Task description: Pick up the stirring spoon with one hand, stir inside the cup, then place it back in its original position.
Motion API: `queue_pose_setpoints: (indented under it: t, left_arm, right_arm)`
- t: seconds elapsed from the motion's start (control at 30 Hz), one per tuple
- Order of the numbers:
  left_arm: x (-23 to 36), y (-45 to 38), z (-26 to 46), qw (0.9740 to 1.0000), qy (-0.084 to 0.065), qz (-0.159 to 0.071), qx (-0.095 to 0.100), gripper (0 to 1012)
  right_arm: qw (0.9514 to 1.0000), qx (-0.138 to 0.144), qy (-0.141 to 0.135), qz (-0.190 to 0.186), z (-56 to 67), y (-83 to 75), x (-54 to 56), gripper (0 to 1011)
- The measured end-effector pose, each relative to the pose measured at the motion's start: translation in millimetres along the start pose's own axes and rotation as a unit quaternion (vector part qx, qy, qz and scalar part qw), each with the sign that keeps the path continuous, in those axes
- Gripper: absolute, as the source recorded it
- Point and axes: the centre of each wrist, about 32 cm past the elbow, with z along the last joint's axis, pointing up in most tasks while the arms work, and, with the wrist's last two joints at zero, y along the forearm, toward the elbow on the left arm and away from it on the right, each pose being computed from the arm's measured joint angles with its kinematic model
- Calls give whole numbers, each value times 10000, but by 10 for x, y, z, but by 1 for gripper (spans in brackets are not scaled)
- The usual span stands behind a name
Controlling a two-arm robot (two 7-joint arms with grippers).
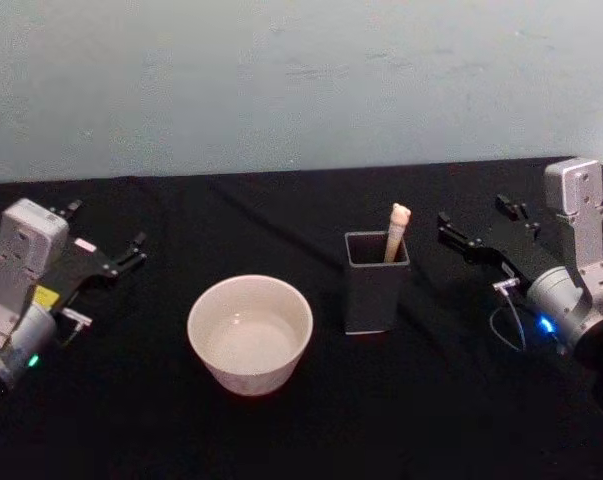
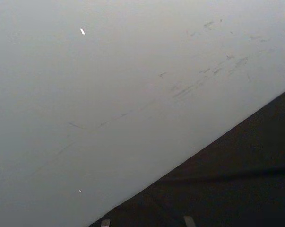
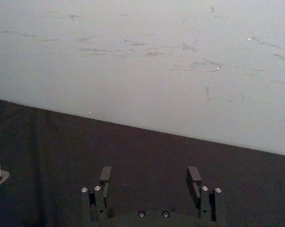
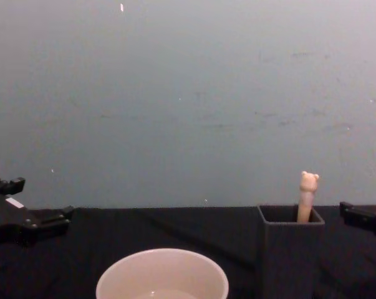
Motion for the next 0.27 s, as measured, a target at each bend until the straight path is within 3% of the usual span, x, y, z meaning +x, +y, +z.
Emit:
queue_pose_setpoints:
  t: [0.27]
  left_arm:
    - [0, 0, 0, 10000, 0, 0, 0, 1001]
  right_arm:
    - [10000, 2, 4, 1, 1, 0, 0, 1002]
